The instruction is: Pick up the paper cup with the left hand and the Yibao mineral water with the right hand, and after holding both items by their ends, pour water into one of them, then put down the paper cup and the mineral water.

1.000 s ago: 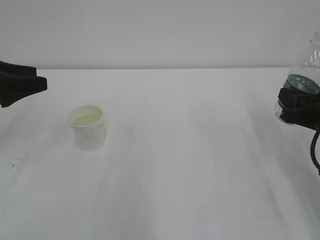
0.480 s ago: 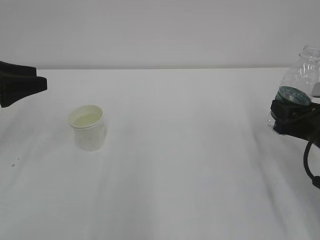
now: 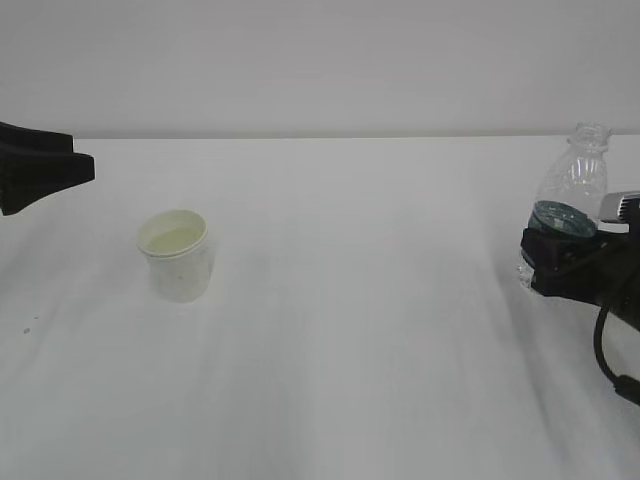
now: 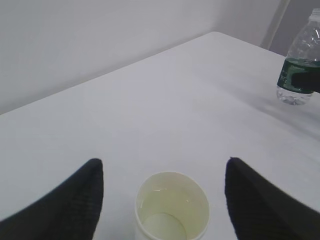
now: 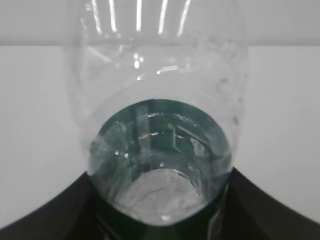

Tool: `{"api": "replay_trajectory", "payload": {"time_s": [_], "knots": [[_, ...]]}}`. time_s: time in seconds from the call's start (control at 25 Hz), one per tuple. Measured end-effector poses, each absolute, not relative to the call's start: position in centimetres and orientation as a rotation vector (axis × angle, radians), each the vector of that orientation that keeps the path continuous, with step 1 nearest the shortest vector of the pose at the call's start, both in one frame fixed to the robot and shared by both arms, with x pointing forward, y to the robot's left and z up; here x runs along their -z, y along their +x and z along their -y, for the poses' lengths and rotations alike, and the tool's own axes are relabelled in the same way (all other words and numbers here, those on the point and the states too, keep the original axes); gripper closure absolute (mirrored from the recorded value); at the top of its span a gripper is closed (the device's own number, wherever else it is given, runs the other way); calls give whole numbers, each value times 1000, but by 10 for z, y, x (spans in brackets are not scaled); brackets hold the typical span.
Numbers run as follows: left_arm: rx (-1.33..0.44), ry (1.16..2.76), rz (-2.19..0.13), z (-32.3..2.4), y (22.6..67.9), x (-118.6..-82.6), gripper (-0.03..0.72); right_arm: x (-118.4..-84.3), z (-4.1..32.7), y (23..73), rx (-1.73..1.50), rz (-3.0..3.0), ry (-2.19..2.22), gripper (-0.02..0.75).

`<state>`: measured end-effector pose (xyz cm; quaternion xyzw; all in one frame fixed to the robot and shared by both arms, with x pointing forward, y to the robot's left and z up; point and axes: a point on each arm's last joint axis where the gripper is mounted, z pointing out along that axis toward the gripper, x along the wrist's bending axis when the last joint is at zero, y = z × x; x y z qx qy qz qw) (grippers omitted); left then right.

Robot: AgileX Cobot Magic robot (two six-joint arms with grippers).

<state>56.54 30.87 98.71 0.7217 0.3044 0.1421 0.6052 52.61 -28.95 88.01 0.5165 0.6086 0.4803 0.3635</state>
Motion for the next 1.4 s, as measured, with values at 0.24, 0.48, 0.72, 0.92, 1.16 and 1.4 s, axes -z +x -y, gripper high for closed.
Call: {"api": "replay_trajectory", "payload": {"time_s": [0.24,0.48,0.72,0.92,1.16,1.4], "knots": [[-328,1670,-704,-309,565,-987,151,-880,289,526,-1227,-1576,1313,305],[-328,1670,-704,-309,565,-987,151,-880,289,527,-1214,-1588,1287,305],[-328,1670,-704,-309,565,-987,151,-870,289,531,-1202,-1609,1303,305],[-328,1670,-704,-309,565,-987,151,-867,289,532,-1201,-1617,1305,305],[-328,1672,-703,-309,565,-987,151,-869,289,535,-1205,-1610,1293,261],[-328,1672,-703,-309,565,-987,151,-869,289,536,-1206,-1608,1291,252]]}}
